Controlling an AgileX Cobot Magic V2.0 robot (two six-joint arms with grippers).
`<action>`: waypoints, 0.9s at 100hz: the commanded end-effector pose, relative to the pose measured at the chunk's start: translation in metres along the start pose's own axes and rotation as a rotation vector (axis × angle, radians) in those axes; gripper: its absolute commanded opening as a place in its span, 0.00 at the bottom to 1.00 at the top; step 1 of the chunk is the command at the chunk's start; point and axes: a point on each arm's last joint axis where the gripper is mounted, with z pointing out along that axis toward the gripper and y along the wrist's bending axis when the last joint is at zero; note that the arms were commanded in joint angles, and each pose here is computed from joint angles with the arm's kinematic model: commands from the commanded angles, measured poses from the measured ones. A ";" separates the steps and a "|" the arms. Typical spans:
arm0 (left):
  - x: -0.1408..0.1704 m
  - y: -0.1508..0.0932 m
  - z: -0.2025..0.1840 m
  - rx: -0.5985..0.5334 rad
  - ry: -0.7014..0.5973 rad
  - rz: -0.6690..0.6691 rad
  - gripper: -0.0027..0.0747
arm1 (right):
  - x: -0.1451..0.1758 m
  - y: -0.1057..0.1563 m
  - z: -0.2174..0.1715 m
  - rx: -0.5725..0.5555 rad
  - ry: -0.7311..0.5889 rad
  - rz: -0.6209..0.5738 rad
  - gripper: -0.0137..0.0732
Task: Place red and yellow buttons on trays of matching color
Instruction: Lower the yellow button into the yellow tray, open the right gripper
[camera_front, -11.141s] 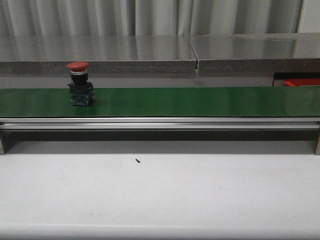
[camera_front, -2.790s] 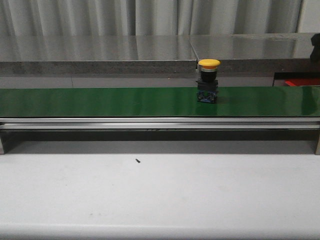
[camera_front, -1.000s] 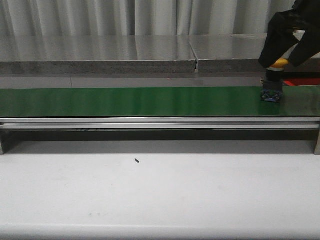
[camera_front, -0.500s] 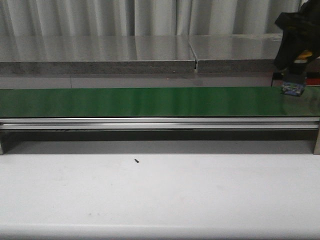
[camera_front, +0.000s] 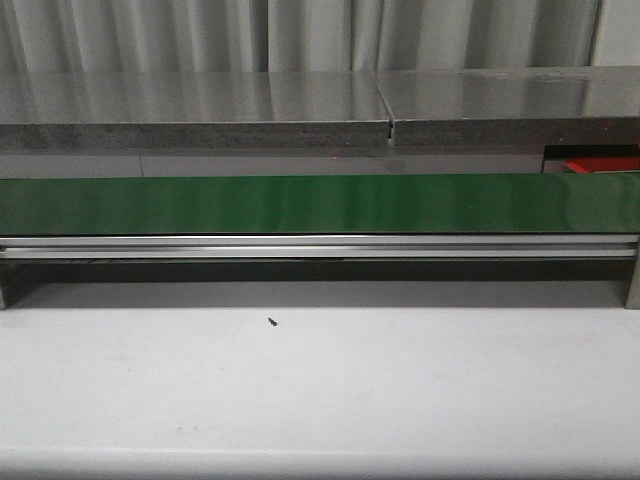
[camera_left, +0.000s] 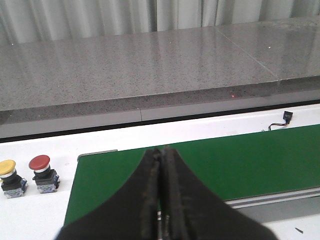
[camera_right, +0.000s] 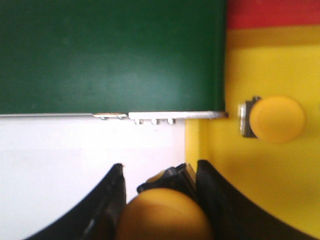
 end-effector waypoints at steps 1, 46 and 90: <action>-0.014 0.002 -0.002 -0.025 -0.087 -0.011 0.01 | 0.008 -0.009 -0.011 0.046 -0.113 0.081 0.46; -0.014 0.002 -0.002 -0.025 -0.087 -0.011 0.01 | 0.042 -0.047 0.019 0.192 -0.221 0.271 0.46; -0.014 0.002 -0.002 -0.024 -0.086 -0.012 0.01 | 0.047 -0.058 0.052 0.185 -0.122 0.308 0.47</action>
